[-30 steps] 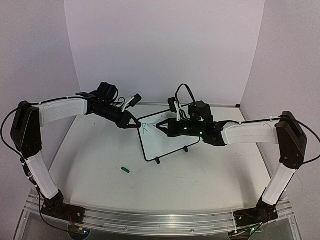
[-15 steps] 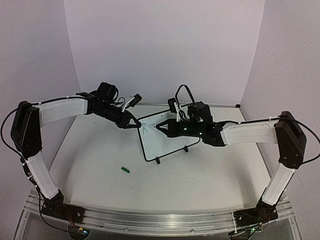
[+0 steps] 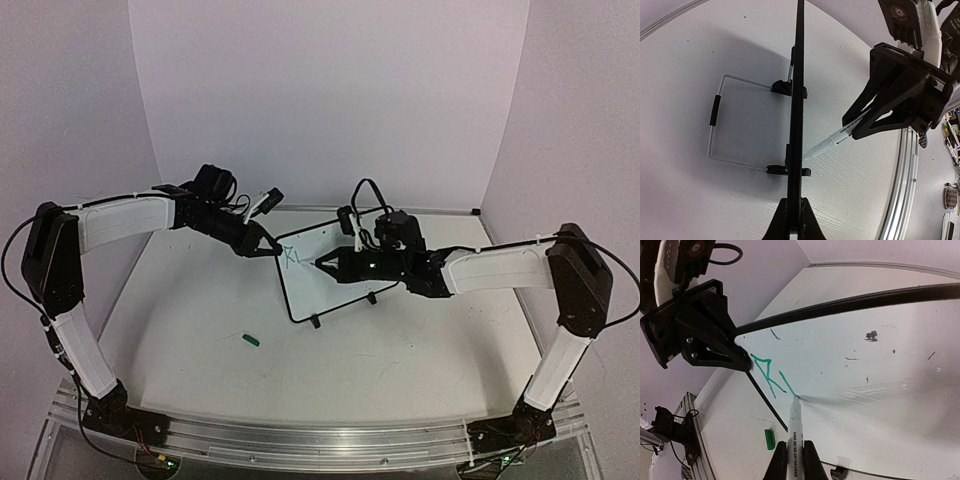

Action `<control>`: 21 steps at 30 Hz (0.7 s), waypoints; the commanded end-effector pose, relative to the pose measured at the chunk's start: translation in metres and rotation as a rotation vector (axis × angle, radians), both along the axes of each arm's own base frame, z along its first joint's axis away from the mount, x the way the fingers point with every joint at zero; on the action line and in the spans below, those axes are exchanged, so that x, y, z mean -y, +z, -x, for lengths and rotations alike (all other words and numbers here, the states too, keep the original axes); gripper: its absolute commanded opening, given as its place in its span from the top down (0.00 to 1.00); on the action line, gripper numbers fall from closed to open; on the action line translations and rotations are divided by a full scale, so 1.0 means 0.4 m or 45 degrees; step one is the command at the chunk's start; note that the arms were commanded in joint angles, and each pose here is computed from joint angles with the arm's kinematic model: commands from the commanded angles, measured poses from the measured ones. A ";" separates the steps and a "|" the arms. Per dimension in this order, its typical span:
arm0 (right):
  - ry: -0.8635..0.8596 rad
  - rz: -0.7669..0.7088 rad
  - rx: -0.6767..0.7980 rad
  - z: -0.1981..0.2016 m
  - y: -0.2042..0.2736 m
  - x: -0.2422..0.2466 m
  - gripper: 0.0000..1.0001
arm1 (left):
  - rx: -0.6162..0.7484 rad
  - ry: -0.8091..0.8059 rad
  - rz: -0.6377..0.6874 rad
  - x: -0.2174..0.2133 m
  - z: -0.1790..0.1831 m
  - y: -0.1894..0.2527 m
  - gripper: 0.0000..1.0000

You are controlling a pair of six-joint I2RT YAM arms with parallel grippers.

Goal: Write a sentence on the whiteboard

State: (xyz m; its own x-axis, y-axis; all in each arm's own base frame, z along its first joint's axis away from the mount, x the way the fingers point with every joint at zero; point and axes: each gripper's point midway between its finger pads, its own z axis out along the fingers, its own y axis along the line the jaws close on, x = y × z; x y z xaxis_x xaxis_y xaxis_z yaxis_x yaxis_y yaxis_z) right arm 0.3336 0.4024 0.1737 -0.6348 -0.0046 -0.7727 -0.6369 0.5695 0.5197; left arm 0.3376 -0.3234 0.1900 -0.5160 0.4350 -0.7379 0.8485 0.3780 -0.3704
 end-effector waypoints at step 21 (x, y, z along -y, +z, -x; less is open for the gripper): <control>0.024 -0.142 0.141 -0.024 0.153 -0.029 1.00 | 0.018 0.001 -0.072 -0.006 0.005 -0.015 1.00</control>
